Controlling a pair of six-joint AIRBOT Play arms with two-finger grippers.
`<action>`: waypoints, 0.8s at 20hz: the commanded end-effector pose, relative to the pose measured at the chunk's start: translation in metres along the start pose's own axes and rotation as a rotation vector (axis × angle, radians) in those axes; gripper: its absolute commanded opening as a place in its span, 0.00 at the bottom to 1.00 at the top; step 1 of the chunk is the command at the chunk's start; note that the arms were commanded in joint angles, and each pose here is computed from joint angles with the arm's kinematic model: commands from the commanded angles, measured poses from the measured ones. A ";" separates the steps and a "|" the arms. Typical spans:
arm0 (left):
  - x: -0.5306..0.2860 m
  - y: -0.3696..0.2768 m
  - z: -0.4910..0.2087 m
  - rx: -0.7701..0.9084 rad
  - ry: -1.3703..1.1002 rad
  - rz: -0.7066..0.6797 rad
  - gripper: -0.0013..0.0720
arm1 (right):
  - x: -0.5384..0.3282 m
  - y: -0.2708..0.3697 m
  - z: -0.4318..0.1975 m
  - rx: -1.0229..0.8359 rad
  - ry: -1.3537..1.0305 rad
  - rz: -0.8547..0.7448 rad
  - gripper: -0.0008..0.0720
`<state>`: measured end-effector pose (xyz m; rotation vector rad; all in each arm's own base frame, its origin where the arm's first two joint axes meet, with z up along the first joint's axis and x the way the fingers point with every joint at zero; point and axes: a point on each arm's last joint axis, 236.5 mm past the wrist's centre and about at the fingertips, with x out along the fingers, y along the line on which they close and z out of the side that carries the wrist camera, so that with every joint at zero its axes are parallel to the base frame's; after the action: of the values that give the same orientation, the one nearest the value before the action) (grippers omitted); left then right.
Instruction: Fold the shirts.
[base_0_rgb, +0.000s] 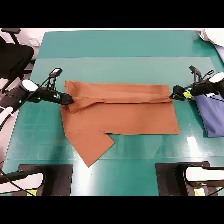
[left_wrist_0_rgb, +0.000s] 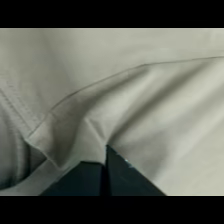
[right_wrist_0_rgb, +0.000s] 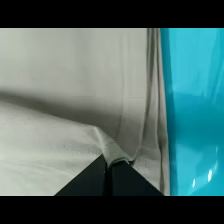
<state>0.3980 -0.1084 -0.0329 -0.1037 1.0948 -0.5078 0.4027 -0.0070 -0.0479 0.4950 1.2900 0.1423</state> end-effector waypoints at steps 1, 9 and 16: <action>-0.001 0.013 -0.007 0.017 0.030 0.056 0.05 | 0.000 -0.008 -0.007 0.019 0.029 -0.035 0.03; -0.002 0.027 -0.006 0.039 0.028 0.118 0.05 | 0.000 -0.010 -0.001 0.018 0.004 -0.040 0.03; -0.005 0.021 -0.008 0.036 0.052 0.094 0.39 | 0.000 -0.008 -0.004 0.020 0.015 -0.033 0.04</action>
<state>0.3988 -0.0835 -0.0420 0.0043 1.1236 -0.4357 0.3997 -0.0153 -0.0525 0.4805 1.3075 0.0990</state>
